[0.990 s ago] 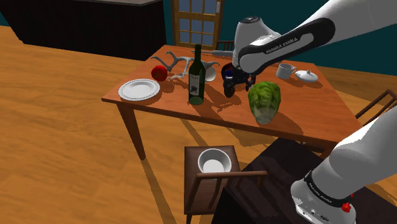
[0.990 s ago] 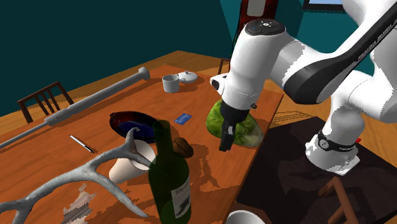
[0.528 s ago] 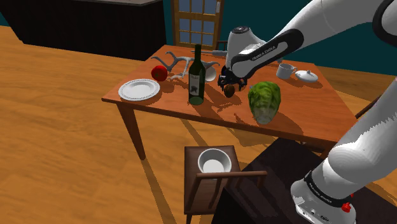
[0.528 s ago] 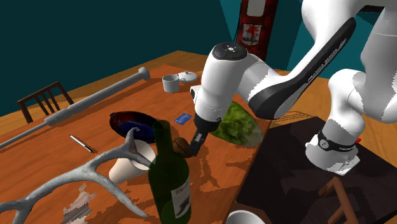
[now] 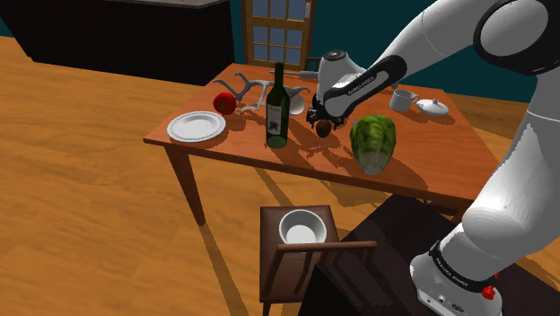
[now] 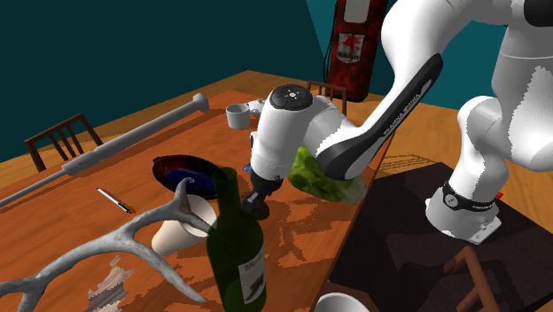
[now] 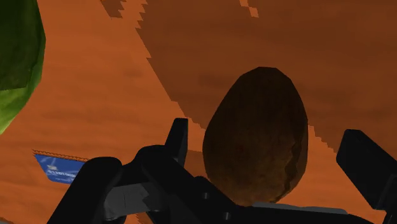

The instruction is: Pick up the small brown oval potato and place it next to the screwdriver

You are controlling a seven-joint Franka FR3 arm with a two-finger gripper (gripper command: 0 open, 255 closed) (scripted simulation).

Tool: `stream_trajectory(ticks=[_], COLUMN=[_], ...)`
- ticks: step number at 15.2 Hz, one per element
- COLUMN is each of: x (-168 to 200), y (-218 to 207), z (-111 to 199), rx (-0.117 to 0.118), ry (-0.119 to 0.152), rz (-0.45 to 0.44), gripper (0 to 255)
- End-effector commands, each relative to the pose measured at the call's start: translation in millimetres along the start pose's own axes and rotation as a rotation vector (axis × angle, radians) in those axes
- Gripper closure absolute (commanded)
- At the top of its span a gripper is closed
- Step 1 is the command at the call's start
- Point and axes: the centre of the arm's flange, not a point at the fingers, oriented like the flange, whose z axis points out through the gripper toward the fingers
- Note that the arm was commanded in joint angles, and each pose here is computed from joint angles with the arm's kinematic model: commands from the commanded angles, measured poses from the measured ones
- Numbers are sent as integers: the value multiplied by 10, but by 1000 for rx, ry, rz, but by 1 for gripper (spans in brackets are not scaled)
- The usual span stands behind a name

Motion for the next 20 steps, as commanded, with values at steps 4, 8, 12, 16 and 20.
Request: stream_trajectory(ticks=[4, 8, 12, 16, 20], x=[0, 1, 1, -1, -1], y=[0, 0, 0, 1, 1], z=[197, 197, 196, 195, 195], rx=[0, 0, 0, 0, 0], ry=[1, 1, 1, 1, 1], rz=[1, 1, 1, 1, 1], gripper=[0, 0, 255, 255, 255])
